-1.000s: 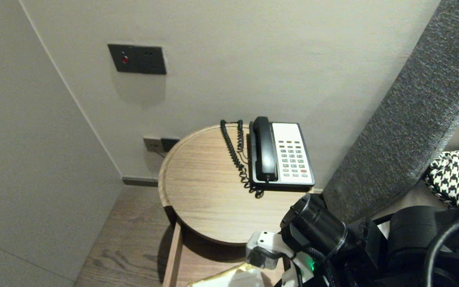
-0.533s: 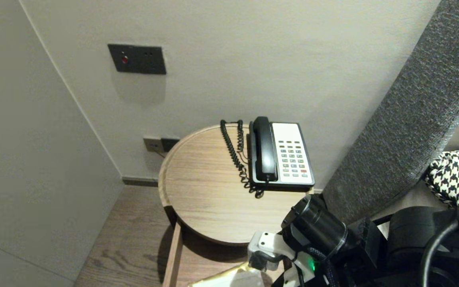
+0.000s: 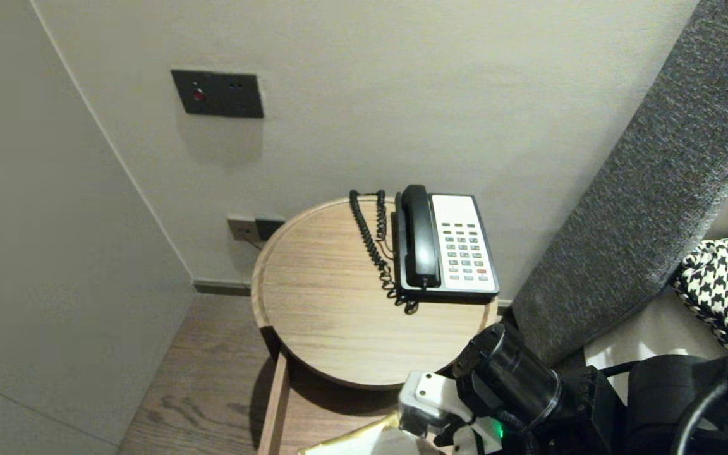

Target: Take the tissue out of the drawer one by one and place them on the table

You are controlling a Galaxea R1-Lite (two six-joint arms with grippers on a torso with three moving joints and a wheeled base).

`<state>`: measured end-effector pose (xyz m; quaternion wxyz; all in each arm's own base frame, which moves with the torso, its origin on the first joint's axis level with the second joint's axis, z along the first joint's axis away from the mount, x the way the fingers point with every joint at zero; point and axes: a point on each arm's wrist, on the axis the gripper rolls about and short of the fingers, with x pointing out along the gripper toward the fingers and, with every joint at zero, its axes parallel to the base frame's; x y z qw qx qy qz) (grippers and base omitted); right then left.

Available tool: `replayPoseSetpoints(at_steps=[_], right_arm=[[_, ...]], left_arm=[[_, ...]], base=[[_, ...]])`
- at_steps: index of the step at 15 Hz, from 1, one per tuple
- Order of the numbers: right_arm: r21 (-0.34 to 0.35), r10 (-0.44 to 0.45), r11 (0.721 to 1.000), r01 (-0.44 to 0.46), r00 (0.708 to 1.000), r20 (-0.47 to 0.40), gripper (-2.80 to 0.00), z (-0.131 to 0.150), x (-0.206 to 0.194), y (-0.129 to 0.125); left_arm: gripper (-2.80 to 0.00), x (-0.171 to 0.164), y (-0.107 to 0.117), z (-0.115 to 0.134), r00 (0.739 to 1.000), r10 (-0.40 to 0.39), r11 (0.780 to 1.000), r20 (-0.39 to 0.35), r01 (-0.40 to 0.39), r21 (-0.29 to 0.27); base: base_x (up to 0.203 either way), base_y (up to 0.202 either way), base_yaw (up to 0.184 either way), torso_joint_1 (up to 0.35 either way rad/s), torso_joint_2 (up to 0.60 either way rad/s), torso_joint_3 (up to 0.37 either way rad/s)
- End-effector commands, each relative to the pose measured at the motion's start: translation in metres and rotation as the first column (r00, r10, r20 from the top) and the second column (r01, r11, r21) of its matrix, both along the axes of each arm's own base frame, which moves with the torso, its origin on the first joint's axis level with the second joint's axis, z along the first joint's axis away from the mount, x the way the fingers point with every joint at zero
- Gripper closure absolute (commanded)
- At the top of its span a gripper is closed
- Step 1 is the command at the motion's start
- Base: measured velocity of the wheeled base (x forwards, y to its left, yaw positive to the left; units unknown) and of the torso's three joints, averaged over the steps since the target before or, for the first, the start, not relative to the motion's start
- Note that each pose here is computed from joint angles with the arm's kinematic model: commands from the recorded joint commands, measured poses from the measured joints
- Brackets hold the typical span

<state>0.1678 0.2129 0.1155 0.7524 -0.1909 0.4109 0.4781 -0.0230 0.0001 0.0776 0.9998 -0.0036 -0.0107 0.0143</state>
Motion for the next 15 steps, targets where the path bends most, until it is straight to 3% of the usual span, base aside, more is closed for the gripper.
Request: replayPoseSetpoints(at_steps=[1, 15], right_arm=[[0.005, 0.005, 1.0, -0.005, 1.0, 0.03, -2.8, -0.004, -0.001, -0.001], [-0.019, 0.061, 0.998, -0.058, 0.985, 0.159, -2.8, -0.02, 0.003, 0.014]], left_arm=[[0.0, 0.0, 0.0, 0.0, 1.0, 0.002, 1.0, 0.001, -0.002, 0.0], [0.0, 0.0, 0.0, 0.001, 1.0, 0.001, 1.0, 0.003, -0.001, 0.0]], base=[[0.0, 0.0, 0.0, 0.0, 0.0, 0.0], [0.0, 0.0, 0.0, 0.0, 0.0, 0.0]])
